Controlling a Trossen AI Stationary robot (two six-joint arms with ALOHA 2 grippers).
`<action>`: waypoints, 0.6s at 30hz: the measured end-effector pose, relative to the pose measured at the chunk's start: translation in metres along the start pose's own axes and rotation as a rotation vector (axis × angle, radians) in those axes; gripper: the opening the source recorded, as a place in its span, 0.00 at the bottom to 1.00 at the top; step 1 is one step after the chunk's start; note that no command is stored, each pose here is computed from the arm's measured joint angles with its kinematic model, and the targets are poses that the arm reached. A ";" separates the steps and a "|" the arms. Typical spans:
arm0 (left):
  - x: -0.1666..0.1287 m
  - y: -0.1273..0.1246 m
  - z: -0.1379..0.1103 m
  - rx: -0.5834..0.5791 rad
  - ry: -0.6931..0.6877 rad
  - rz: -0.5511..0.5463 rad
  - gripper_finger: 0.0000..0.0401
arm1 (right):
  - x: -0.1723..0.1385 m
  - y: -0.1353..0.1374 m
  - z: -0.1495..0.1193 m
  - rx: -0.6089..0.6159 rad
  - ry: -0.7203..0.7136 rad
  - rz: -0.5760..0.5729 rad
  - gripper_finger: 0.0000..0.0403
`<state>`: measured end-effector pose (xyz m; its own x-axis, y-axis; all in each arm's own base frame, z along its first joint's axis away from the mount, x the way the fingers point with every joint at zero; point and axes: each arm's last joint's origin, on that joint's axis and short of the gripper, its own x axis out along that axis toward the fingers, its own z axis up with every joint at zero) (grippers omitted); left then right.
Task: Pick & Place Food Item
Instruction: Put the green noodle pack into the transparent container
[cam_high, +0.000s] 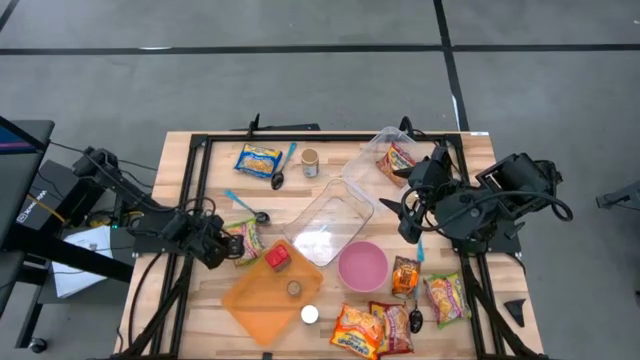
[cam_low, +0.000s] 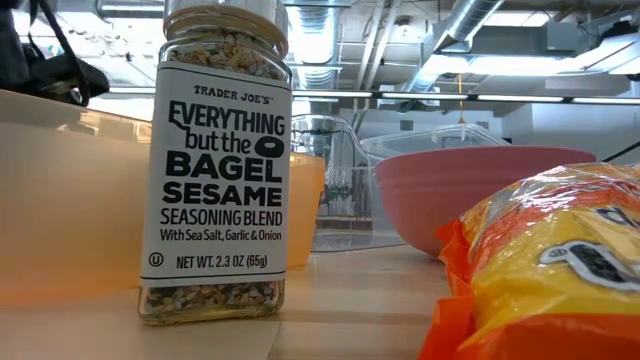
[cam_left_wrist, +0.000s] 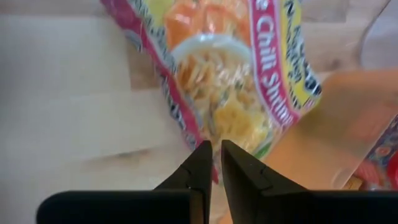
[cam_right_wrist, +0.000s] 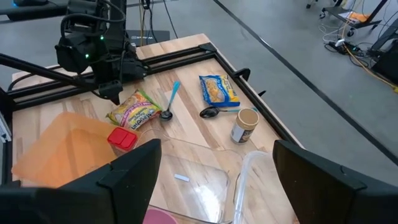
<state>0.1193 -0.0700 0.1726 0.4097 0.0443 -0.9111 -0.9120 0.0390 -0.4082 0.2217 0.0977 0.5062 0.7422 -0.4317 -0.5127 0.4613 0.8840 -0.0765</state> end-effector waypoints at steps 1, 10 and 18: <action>0.000 0.000 0.001 0.002 -0.009 -0.003 0.09 | 0.001 0.000 0.000 0.001 0.000 -0.003 0.76; 0.001 -0.001 0.004 0.037 -0.111 -0.047 0.19 | 0.001 -0.001 0.001 -0.022 0.002 -0.005 0.76; 0.025 0.005 0.001 -0.013 -0.052 -0.180 0.31 | 0.001 -0.001 0.001 -0.029 0.002 -0.005 0.76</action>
<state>0.1250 -0.0680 0.1481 0.5662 0.0891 -0.8195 -0.8241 0.0379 -0.5652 0.2225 0.0959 0.5062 0.7387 -0.4358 -0.5142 0.4507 0.8866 -0.1040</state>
